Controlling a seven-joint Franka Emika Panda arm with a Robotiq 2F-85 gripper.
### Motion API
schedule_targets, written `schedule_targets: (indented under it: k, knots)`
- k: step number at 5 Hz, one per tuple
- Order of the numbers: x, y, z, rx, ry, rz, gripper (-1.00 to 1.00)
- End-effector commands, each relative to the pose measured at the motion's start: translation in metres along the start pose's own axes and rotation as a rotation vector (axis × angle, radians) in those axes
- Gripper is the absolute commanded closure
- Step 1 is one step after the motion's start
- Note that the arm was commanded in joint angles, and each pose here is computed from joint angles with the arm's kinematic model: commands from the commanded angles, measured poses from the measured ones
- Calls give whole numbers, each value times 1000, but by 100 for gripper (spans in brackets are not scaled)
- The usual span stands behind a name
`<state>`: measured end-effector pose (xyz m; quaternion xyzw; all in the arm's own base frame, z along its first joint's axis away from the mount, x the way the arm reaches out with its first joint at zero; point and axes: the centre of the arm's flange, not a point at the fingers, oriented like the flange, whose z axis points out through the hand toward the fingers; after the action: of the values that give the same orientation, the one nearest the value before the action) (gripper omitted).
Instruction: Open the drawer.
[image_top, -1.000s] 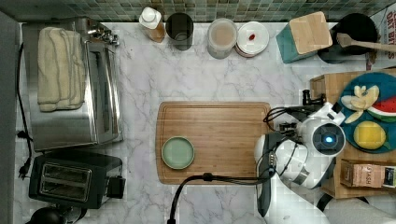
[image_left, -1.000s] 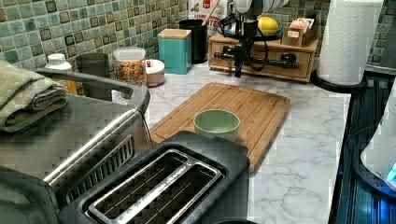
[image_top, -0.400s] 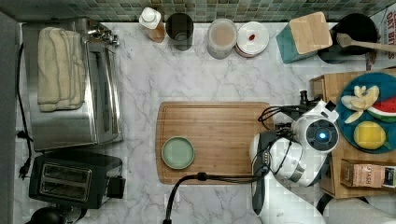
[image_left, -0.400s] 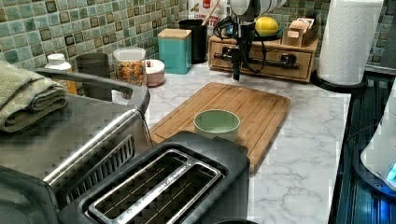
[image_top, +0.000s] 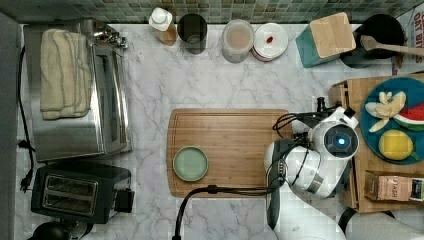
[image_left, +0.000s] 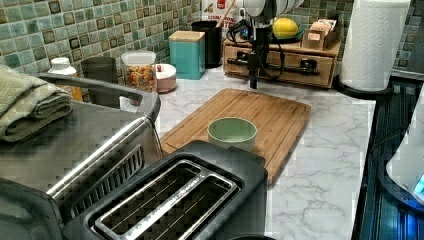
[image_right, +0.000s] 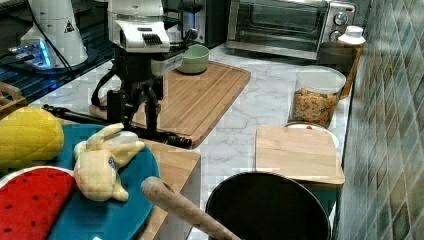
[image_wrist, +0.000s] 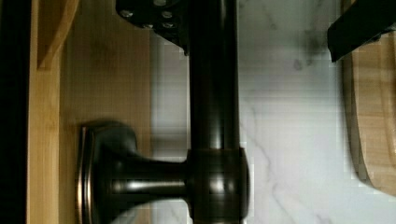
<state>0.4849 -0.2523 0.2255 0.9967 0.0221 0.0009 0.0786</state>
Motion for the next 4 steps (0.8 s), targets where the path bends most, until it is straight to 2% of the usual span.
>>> schedule_targets:
  k: [1,2,3,4]
  knots:
    - [-15,-175,-26,125,-109,111,-100]
    - [-16,-217,-32,146,-86,74,-100]
    - [-19,-253,-36,129,-91,67,-100]
    - [-19,-264,-36,175,-100,45,-100]
